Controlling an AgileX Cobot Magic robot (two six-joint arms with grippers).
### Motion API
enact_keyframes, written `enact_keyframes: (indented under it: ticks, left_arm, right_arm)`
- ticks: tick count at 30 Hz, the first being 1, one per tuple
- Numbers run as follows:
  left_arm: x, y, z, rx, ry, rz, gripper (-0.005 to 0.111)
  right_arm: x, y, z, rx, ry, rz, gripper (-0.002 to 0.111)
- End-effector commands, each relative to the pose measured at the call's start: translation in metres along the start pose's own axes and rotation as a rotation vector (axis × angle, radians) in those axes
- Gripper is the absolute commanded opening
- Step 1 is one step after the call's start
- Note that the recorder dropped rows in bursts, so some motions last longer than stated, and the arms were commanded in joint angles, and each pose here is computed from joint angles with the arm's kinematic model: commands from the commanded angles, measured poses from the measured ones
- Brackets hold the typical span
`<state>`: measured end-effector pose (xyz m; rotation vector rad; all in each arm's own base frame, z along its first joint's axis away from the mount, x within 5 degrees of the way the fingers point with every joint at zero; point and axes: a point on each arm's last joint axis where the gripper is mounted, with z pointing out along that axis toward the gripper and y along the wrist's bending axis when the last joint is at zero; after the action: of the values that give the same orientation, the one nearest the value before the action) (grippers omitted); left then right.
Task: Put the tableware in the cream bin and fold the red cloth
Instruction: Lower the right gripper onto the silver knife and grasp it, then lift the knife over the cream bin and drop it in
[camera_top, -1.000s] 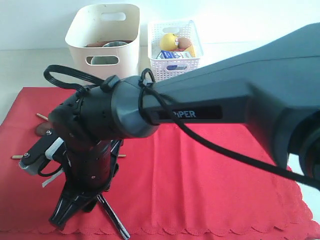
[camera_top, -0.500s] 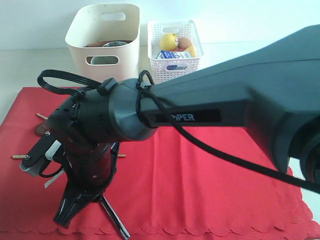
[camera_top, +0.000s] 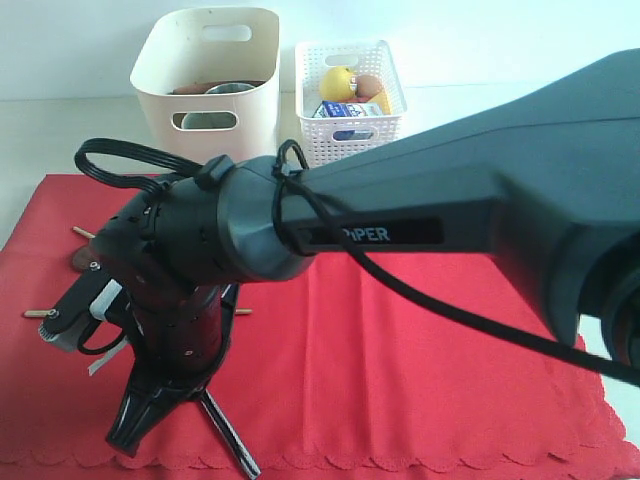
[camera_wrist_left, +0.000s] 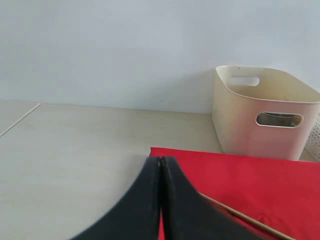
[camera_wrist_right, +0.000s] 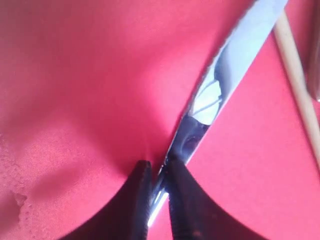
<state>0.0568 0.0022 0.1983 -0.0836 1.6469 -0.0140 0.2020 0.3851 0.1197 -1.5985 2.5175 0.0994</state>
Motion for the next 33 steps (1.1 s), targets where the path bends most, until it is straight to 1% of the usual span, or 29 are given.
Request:
enact_keyframes:
  ticks: [1, 4, 8, 12, 16, 18, 21, 22, 28, 33]
  left_arm:
    - [-0.001, 0.000, -0.001, -0.001, -0.013, 0.000, 0.001]
    - [-0.001, 0.000, -0.001, -0.001, -0.013, 0.000, 0.001]
    - [-0.001, 0.000, -0.001, -0.001, -0.013, 0.000, 0.001]
    - [-0.001, 0.000, -0.001, -0.001, -0.013, 0.000, 0.001]
    - [-0.001, 0.000, -0.001, -0.001, -0.013, 0.000, 0.001]
    - [-0.001, 0.000, -0.001, -0.001, -0.013, 0.000, 0.001]
    - [-0.001, 0.000, -0.001, -0.001, -0.013, 0.000, 0.001]
    - [-0.001, 0.000, -0.001, -0.001, -0.013, 0.000, 0.001]
    - [-0.001, 0.000, -0.001, -0.001, -0.013, 0.000, 0.001]
    - [-0.001, 0.000, -0.001, -0.001, -0.013, 0.000, 0.001]
  right_arm:
    - [0.000, 0.000, -0.001, 0.004, -0.004, 0.053, 0.014]
    - [0.000, 0.000, -0.001, 0.004, -0.005, 0.091, 0.019]
    - [0.000, 0.000, 0.010, 0.003, 0.002, 0.110, 0.029]
    - [0.005, 0.001, 0.022, 0.006, 0.051, 0.102, 0.030]
    - [0.005, 0.000, 0.018, 0.007, 0.046, 0.087, 0.023]
    - [0.004, 0.000, 0.016, 0.007, 0.039, 0.080, 0.016]
    - [0.003, 0.000, 0.013, 0.007, 0.027, 0.062, 0.002]
    - [0.002, 0.000, 0.011, 0.007, 0.022, 0.060, 0.000]
    - [-0.002, 0.000, -0.014, 0.004, -0.040, 0.006, 0.000]
    - [-0.008, -0.004, -0.053, 0.029, -0.146, -0.025, 0.000]
